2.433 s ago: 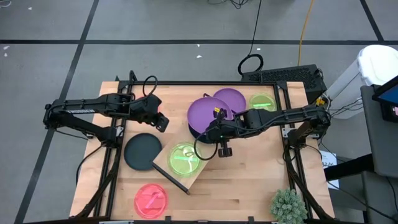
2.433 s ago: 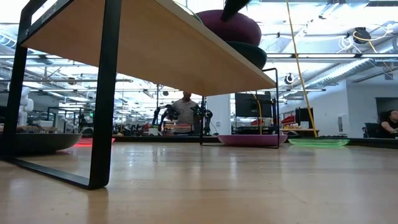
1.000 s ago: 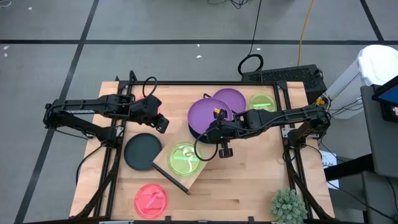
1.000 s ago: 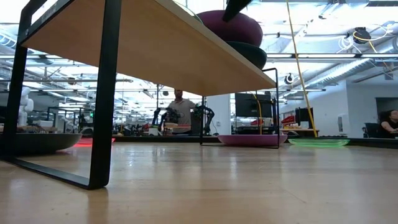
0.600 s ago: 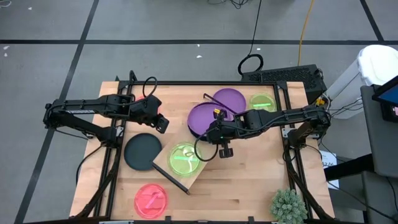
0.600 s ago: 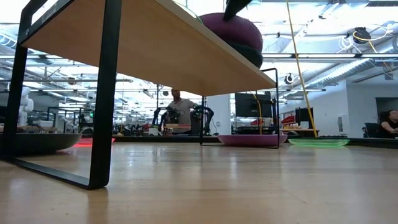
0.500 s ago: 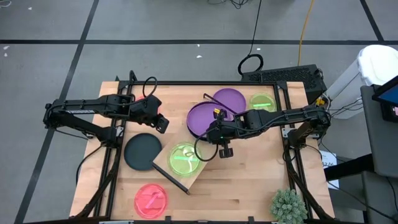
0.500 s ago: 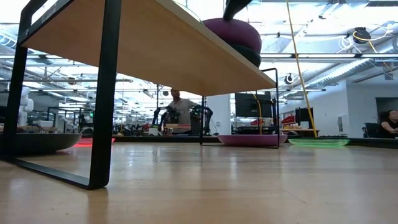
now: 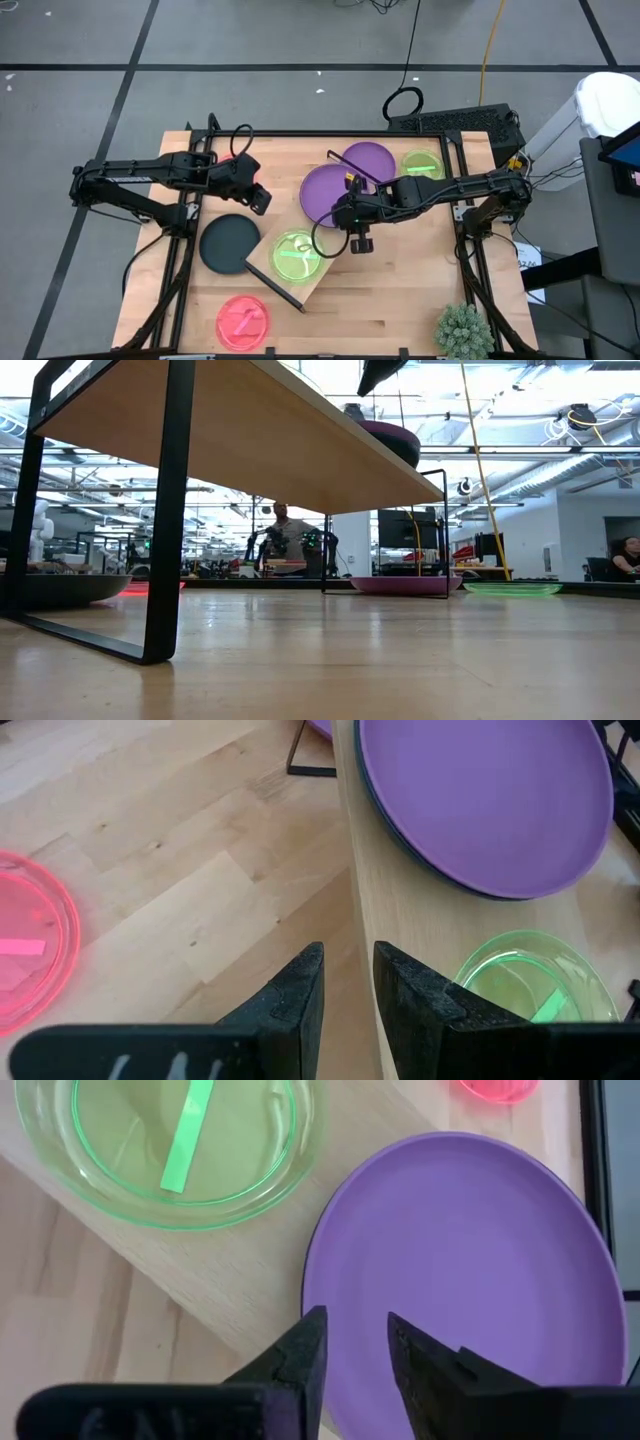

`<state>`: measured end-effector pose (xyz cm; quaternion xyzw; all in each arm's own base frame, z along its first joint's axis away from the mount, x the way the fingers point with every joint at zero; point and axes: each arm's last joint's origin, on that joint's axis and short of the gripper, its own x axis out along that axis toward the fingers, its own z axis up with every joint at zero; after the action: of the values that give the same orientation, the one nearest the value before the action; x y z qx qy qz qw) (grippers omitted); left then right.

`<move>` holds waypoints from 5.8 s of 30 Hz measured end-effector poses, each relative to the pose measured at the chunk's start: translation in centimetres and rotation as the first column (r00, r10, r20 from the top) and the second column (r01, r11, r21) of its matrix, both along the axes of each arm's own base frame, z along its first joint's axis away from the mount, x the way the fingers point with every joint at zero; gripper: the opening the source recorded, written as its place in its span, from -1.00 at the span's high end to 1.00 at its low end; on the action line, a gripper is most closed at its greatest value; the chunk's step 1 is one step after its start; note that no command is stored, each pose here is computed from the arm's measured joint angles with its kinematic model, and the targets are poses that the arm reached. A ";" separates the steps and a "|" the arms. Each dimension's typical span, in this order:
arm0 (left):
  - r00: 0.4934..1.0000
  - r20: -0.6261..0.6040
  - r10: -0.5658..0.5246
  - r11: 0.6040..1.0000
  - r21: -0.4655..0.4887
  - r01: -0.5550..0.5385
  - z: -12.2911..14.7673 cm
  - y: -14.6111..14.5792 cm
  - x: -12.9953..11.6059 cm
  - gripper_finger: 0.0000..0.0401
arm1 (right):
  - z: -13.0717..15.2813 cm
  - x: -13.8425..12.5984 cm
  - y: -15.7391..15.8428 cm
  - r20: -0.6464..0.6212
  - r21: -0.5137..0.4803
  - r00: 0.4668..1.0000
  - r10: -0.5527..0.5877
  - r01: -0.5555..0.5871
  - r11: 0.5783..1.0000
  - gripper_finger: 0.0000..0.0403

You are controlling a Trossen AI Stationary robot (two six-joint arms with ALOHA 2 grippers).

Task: Place and stack plates onto a shelf
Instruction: Stack the bottom purple plate on top of the black plate on the shelf, then stack the top pink plate on top of the green plate on the shelf

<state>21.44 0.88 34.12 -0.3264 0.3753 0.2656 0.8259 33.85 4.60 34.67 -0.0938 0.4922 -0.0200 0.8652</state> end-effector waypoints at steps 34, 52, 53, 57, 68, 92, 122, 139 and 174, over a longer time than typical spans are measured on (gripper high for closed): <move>1.000 0.002 -0.019 1.000 0.014 0.019 0.0 -0.9 0.0 0.53 | -6.5 1.0 -5.5 0.027 0.230 0.942 -0.335 0.320 0.919 1.00; 1.000 0.001 -0.014 0.999 0.038 0.014 0.0 -0.8 0.0 0.53 | -6.1 -2.4 -7.6 0.051 0.136 0.883 -0.467 0.457 0.879 1.00; 1.000 0.001 -0.012 0.999 0.037 0.012 0.0 -0.8 0.0 0.53 | -6.3 -2.4 -7.6 0.051 0.139 0.881 -0.470 0.460 0.877 1.00; 1.000 0.003 -0.005 1.000 0.031 0.004 0.0 -0.8 0.0 0.53 | -6.7 -2.6 -7.5 0.042 0.132 0.886 -0.463 0.454 0.881 1.00; 1.000 0.005 0.000 1.000 0.027 -0.001 0.0 -0.8 0.0 0.53 | -6.1 -3.1 -7.2 0.046 0.167 0.889 -0.456 0.443 0.881 1.00; 0.998 -0.028 -0.048 0.992 -0.120 0.044 -0.2 0.4 -0.3 0.53 | 2.9 -10.2 -5.9 0.361 0.444 0.779 -0.513 0.340 0.829 1.00; 0.857 -0.463 -0.226 0.943 -0.323 0.074 -8.3 4.3 -4.9 0.47 | 0.0 -10.1 3.3 0.415 0.789 0.715 -0.563 0.025 0.613 1.00; 0.783 -0.558 -0.275 0.941 -0.324 0.099 -14.8 4.0 -6.6 -0.05 | -0.5 -10.5 4.1 0.400 0.794 0.738 -0.544 0.018 0.607 1.00; 0.897 -0.442 0.006 1.000 -0.016 -0.015 -15.7 7.8 -4.2 -0.05 | -1.1 -10.7 3.9 0.377 0.760 0.765 -0.522 0.067 0.646 1.00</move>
<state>17.23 8.64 18.47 -0.2673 0.5537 0.3338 0.7145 23.13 8.54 33.54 0.3423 0.1893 -0.0045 0.9203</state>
